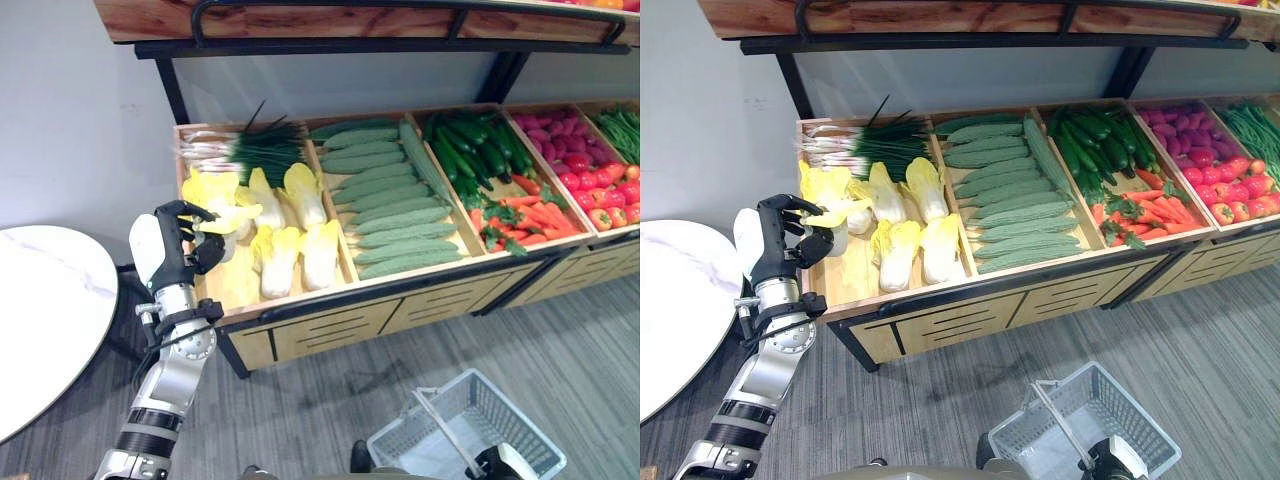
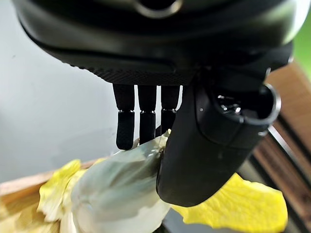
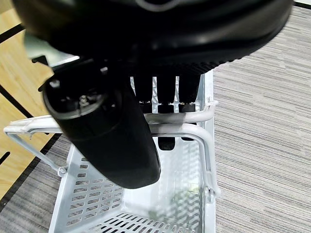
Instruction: Get the vegetables into the basket
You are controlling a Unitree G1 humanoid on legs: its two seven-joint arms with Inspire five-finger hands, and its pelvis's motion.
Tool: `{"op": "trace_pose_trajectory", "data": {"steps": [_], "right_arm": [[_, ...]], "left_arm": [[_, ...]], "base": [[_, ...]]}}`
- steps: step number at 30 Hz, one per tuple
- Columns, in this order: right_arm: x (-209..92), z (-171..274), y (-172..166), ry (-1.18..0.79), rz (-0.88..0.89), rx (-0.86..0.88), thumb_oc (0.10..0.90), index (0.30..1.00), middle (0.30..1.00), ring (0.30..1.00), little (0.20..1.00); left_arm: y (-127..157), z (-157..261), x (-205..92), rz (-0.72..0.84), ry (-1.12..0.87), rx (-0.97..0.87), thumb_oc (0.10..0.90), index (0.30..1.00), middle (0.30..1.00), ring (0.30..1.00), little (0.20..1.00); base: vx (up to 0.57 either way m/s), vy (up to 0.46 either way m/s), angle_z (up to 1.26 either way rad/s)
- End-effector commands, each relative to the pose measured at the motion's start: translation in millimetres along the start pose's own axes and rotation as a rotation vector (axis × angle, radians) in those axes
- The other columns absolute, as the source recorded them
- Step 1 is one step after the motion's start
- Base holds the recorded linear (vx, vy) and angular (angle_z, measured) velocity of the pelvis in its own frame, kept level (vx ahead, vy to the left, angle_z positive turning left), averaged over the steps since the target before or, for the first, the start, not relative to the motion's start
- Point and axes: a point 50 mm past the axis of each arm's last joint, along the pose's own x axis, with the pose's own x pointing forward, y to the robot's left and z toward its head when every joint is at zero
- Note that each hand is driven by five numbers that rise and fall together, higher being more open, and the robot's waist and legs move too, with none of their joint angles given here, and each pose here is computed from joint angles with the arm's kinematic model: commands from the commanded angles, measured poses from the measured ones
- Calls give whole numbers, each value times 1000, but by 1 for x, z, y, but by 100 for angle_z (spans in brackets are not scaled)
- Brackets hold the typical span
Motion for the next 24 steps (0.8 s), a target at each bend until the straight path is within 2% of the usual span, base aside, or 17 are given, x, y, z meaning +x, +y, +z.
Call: {"op": "trace_pose_trajectory", "data": {"steps": [1, 4, 5, 9, 13, 24], "right_arm": [[6, 1, -17, 16, -58, 42, 400, 300, 300, 300, 300], [7, -5, -21, 47, -46, 44, 400, 300, 300, 300, 300], [8, -4, -22, 47, -37, 39, 400, 300, 300, 300, 300], [8, -4, -21, 41, 3, 30, 400, 300, 300, 300, 300], [8, -2, -18, 41, 25, 36, 400, 300, 300, 300, 300], [5, -6, -10, 60, 54, 47, 400, 300, 300, 300, 300]], "left_arm": [[22, 55, 24, 21, -279, -246, 400, 300, 300, 300, 300], [15, 45, 13, -148, -101, -767, 400, 300, 300, 300, 300], [9, 37, 9, -202, -27, -890, 400, 300, 300, 300, 300], [-8, 24, -5, -309, 109, -1117, 400, 300, 300, 300, 300], [-14, 13, -12, -329, 173, -1182, 400, 300, 300, 300, 300], [-21, 22, -14, -424, 143, -1245, 400, 300, 300, 300, 300]], "base": [[-37, 22, 6], [-42, 27, 9], [-22, 31, 11], [-9, 10, 3], [0, 0, 0], [0, 11, 0]]}}
